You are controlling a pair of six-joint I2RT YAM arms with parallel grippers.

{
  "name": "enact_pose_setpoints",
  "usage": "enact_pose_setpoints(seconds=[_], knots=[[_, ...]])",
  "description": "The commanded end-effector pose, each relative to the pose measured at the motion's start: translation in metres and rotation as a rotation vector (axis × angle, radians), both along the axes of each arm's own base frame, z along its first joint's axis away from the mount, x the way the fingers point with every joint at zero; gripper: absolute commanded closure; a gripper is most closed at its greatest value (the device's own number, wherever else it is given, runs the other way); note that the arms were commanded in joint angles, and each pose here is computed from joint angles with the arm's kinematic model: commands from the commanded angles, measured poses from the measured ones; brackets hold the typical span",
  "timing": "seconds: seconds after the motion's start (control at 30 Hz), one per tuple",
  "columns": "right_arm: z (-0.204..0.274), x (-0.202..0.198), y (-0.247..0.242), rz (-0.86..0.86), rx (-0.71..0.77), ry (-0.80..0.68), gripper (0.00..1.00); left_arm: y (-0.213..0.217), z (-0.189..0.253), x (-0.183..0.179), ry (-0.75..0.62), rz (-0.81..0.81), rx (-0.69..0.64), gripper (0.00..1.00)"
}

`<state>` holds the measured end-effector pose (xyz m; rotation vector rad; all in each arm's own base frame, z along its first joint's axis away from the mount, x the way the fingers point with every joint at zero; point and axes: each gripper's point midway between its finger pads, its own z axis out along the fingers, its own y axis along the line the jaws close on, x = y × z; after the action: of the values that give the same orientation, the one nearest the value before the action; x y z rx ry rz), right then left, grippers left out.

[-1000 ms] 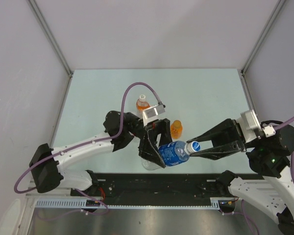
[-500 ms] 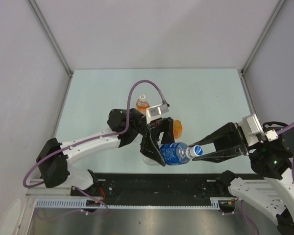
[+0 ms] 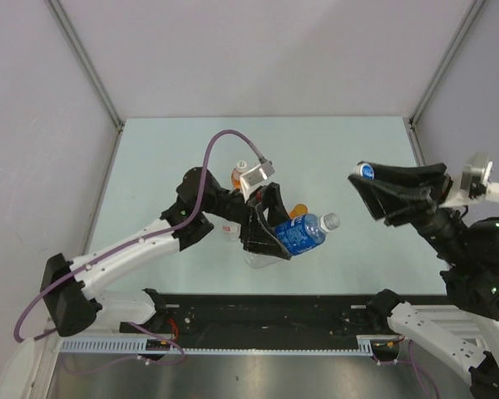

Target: Fold the napkin into a case and place the utensils inside

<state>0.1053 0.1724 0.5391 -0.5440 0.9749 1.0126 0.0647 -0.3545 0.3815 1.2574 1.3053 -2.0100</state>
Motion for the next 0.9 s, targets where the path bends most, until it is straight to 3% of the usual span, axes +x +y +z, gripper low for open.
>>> enact_pose_setpoints(seconds=[0.0, 0.13, 0.37, 0.5, 0.63, 0.87], knots=[[-0.071, 0.124, -0.06, -0.682, -0.043, 0.376, 1.0, 0.01, 0.009, 0.02, -0.144, 0.255, -0.005, 1.0], [-0.139, 0.178, -0.092, -1.004, -0.146, 0.542, 1.0, 0.025, 0.005, 0.034, -0.155, 0.437, 0.04, 1.0], [-0.228, 0.234, -0.148, -1.209, -0.067, 0.811, 1.0, 0.06, 0.017, 0.051, -0.185, 0.695, 0.006, 0.99], [-0.281, 0.259, -0.168, -1.281, -0.028, 0.997, 1.0, 0.07, 0.014, 0.055, -0.181, 0.755, 0.001, 1.0], [-0.347, 0.28, -0.172, -1.344, -0.112, 1.106, 1.0, 0.074, 0.01, 0.05, -0.164, 0.754, -0.017, 1.0], [-0.421, 0.298, -0.178, -1.42, -0.202, 1.189, 1.0, 0.088, 0.012, 0.044, -0.16, 0.782, -0.047, 1.0]])
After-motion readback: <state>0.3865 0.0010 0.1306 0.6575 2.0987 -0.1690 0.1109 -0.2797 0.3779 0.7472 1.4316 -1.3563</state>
